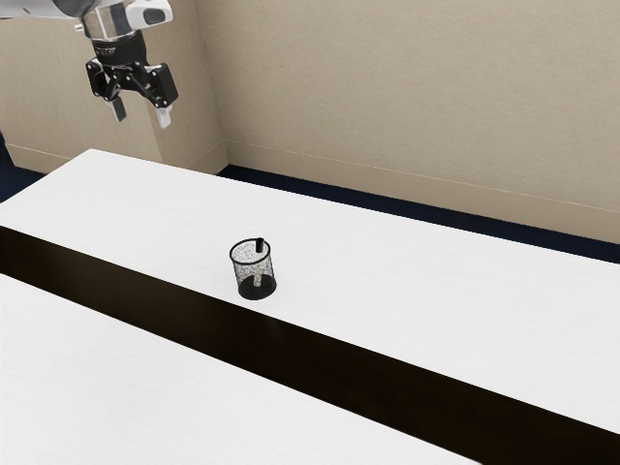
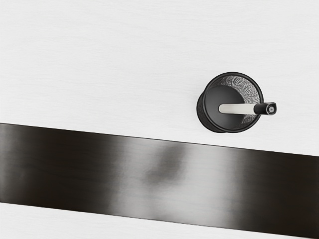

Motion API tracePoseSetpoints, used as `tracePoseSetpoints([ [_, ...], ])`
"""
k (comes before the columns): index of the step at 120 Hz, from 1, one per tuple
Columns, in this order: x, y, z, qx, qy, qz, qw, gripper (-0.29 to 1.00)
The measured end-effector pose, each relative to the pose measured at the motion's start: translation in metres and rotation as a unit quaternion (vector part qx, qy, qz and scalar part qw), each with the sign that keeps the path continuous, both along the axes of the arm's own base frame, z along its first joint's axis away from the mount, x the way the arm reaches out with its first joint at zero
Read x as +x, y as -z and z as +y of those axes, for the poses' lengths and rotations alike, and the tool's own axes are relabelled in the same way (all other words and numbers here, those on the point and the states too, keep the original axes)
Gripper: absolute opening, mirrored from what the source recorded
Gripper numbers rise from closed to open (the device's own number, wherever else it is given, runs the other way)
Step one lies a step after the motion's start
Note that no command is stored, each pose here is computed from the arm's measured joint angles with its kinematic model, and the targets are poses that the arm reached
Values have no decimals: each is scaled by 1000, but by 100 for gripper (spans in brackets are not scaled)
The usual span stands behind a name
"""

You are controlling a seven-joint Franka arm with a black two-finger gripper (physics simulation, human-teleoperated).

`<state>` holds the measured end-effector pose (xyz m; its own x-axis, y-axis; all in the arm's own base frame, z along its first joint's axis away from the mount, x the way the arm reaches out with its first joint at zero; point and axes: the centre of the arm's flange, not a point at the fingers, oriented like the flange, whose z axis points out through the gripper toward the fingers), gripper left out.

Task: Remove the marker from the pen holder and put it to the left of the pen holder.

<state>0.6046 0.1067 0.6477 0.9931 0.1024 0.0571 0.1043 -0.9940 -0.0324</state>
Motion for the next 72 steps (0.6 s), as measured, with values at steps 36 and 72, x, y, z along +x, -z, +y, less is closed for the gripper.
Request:
tracePoseSetpoints([
  [36, 13, 5, -7, 3, 7, -10, 1000, 70],
  [72, 118, 131, -58, 5, 32, -84, 996, 70],
])
